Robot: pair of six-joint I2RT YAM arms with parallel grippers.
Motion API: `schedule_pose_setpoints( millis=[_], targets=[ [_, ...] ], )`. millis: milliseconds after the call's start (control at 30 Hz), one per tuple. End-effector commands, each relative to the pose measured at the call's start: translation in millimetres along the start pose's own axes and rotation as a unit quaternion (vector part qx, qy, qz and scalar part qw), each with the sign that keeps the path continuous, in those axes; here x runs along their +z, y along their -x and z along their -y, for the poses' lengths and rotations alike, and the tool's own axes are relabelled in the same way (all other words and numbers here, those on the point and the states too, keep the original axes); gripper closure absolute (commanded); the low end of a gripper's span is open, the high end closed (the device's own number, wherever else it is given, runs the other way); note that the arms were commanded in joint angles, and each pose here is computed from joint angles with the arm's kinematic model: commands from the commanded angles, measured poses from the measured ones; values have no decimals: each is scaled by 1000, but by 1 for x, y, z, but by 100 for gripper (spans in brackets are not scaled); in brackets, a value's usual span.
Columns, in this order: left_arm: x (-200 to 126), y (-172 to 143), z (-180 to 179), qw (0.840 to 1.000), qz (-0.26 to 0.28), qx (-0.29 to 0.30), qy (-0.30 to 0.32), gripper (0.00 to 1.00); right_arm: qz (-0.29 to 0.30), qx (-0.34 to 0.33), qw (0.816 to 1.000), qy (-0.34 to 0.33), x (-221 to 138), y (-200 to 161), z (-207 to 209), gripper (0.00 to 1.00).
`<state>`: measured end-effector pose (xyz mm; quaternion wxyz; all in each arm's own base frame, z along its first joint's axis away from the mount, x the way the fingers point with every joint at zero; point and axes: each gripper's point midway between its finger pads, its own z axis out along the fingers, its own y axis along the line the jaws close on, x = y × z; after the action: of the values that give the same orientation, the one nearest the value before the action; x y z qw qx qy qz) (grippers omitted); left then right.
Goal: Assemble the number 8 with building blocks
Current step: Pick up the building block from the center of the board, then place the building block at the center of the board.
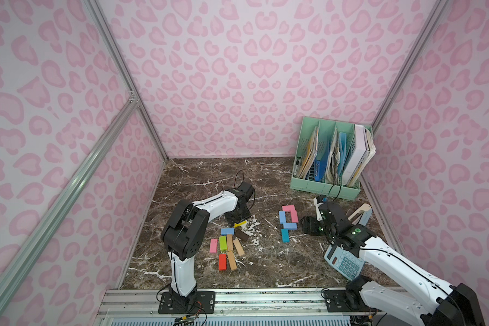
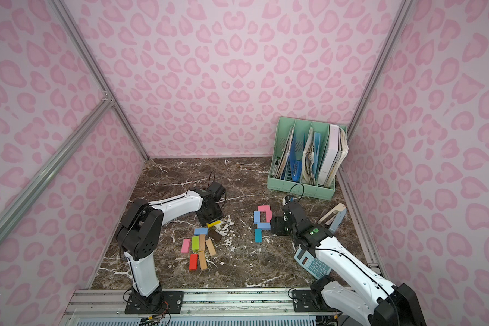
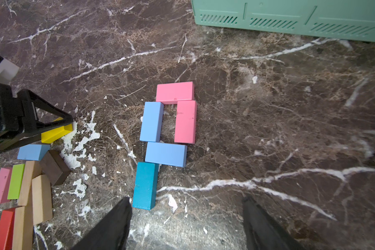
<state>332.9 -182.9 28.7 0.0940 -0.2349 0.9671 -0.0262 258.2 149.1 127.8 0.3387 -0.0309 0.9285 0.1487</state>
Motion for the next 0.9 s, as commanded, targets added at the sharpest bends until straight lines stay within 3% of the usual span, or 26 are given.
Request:
schedule_pose_setpoints(
  millis=[0,233,400,633,867],
  targets=[
    [-16,6,5,999,14,40,-19,54,8,-1,1000,-10,-2,4,4,18],
    [-65,9,19,985,57,147,-69,55,17,7,1000,-16,-7,10,11,18],
    [-102,-7,31,957,89,257,-101,55,23,20,999,-26,-11,12,22,18],
    [-141,-55,59,881,129,430,-153,57,18,55,997,-52,-11,10,49,17],
    [-141,-104,81,813,112,542,-180,53,17,111,991,-66,-10,10,77,17]
  ],
)
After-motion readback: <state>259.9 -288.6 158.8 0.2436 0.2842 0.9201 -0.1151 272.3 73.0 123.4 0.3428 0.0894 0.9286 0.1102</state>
